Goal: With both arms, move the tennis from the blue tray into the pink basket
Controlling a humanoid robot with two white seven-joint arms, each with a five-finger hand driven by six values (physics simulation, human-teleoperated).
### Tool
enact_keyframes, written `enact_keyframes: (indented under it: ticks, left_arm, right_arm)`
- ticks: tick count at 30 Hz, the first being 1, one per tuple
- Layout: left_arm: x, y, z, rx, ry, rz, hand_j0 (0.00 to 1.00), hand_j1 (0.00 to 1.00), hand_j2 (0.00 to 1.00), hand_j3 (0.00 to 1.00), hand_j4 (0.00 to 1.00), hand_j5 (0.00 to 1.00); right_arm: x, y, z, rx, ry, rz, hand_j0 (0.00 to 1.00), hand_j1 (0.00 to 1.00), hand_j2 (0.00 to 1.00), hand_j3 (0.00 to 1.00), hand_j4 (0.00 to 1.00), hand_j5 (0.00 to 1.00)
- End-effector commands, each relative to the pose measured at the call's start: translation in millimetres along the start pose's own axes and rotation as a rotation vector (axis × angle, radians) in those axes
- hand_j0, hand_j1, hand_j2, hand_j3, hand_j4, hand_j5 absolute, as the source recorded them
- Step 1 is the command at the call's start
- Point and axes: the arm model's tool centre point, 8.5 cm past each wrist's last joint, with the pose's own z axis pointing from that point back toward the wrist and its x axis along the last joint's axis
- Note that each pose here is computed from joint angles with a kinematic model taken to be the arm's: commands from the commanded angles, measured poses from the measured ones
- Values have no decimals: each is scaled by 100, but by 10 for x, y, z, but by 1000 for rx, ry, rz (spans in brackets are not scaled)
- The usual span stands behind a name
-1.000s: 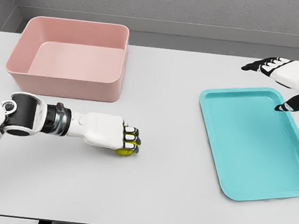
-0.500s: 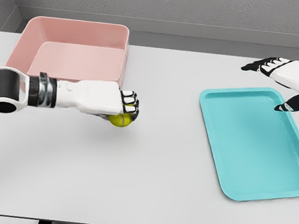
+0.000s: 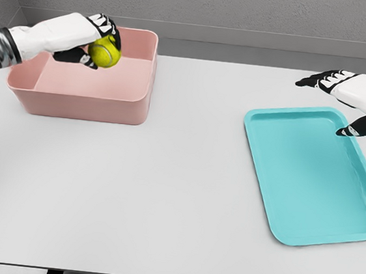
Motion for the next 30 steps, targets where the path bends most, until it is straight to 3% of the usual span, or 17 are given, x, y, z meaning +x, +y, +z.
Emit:
enact_keyframes:
  ticks: [1, 5, 9, 10, 12, 19, 23, 24, 28, 30]
  left_arm:
    - [-281, -149, 114, -15, 91, 65, 5, 5, 5, 5, 5, 5]
    - [-382, -385, 33, -77, 139, 73, 5, 5, 5, 5, 5, 5]
    - [-419, -425, -20, -109, 158, 52, 8, 8, 8, 8, 8, 8]
    - [-424, -422, -17, -105, 160, 54, 18, 18, 18, 18, 18, 18]
    - [-384, -421, -73, -92, 146, 63, 100, 100, 100, 100, 100, 100]
    - [-382, -370, -90, -73, 142, 70, 100, 100, 100, 100, 100, 100]
    - [-335, -264, -77, 19, 97, 177, 100, 100, 100, 100, 100, 100]
    - [-281, -198, -80, 42, 72, 183, 100, 100, 100, 100, 100, 100]
    - [134, 179, 82, 66, -77, 79, 100, 100, 100, 100, 100, 100]
    - [313, 221, 274, 49, -125, 43, 100, 100, 100, 100, 100, 100]
  right_arm:
    - [-1, -3, 3, -1, 1, -2, 100, 100, 100, 100, 100, 100]
    - [-1, -3, 3, -1, 1, -2, 100, 100, 100, 100, 100, 100]
    - [-1, -3, 3, -1, 0, -3, 100, 100, 100, 100, 100, 100]
    - [-1, -3, 3, -1, 0, -3, 100, 100, 100, 100, 100, 100]
    - [-1, -3, 3, -1, 0, -3, 100, 100, 100, 100, 100, 100]
    - [-1, -3, 3, -1, 1, -2, 100, 100, 100, 100, 100, 100]
    - [-1, -3, 3, -1, 1, -2, 100, 100, 100, 100, 100, 100]
    - [-1, -3, 3, -1, 1, -2, 100, 100, 100, 100, 100, 100]
    - [-1, -3, 3, -1, 1, -2, 100, 100, 100, 100, 100, 100]
    - [-1, -3, 3, -1, 0, -3, 100, 100, 100, 100, 100, 100]
